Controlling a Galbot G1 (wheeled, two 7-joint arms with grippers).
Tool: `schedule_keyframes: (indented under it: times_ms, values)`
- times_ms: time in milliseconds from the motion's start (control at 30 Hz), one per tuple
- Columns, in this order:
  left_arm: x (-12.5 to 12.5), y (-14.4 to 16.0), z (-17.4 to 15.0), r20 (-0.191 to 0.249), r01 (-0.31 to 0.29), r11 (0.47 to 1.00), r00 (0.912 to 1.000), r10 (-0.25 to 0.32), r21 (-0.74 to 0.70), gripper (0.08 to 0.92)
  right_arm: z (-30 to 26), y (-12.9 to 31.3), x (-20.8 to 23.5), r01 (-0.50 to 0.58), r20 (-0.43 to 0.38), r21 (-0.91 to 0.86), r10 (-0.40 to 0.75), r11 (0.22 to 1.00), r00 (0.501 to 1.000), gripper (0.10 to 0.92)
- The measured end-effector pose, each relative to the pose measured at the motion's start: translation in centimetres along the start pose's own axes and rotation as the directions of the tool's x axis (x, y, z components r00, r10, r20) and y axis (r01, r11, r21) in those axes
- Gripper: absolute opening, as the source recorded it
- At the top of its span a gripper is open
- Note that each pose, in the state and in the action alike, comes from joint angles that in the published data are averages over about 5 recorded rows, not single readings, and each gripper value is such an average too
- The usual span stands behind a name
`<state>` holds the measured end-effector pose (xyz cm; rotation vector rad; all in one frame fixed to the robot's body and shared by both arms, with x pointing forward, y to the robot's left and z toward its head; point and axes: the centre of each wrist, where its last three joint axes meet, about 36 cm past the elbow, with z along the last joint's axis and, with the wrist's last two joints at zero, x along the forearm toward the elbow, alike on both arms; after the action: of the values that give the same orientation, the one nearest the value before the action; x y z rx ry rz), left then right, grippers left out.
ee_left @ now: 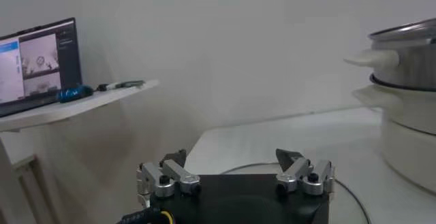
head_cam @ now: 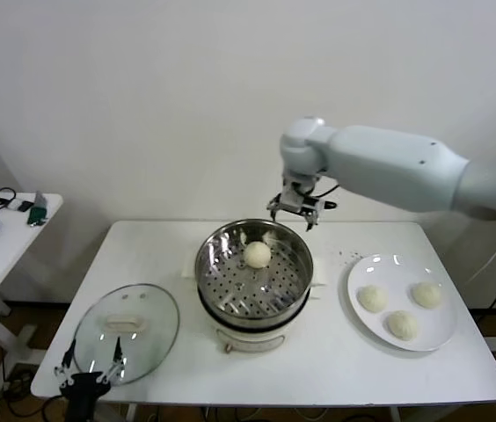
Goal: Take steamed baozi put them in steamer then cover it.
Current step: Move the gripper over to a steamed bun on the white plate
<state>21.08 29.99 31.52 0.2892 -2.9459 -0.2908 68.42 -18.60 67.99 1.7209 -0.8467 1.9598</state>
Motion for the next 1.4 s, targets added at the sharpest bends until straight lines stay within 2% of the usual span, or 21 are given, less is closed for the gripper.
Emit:
schedule_keyframes:
  times_ms: [133,267,500,933,1400]
  values:
    - [0.0,-0.1,0.0,0.0,0.001,1.0,1.0,-0.001,0.0,0.823,3.5,4.5,-0.7,-0.022,0.032,-0.216,0.03,0.976,0.999,0.823]
    - [0.1,-0.1,0.0,-0.001,0.002,1.0,1.0,-0.002,-0.004,0.823,6.2,8.8,-2.5,-0.018,0.04,-0.391,0.036,0.92,0.999,0.823]
    - [0.4,0.0,0.1,-0.008,0.01,1.0,0.9999,-0.01,-0.009,0.823,8.5,14.6,-7.2,0.028,0.051,-0.585,0.002,0.811,0.999,0.823]
    - [0.6,-0.1,0.2,-0.016,0.015,1.0,0.9998,-0.015,-0.015,0.823,9.8,19.5,-15.0,0.085,0.064,-0.72,-0.057,0.688,0.996,0.823]
    - [0.8,0.0,0.5,-0.025,0.02,1.0,0.9995,-0.021,-0.019,0.823,10.0,20.5,-18.9,0.117,0.08,-0.765,-0.087,0.633,0.993,0.823]
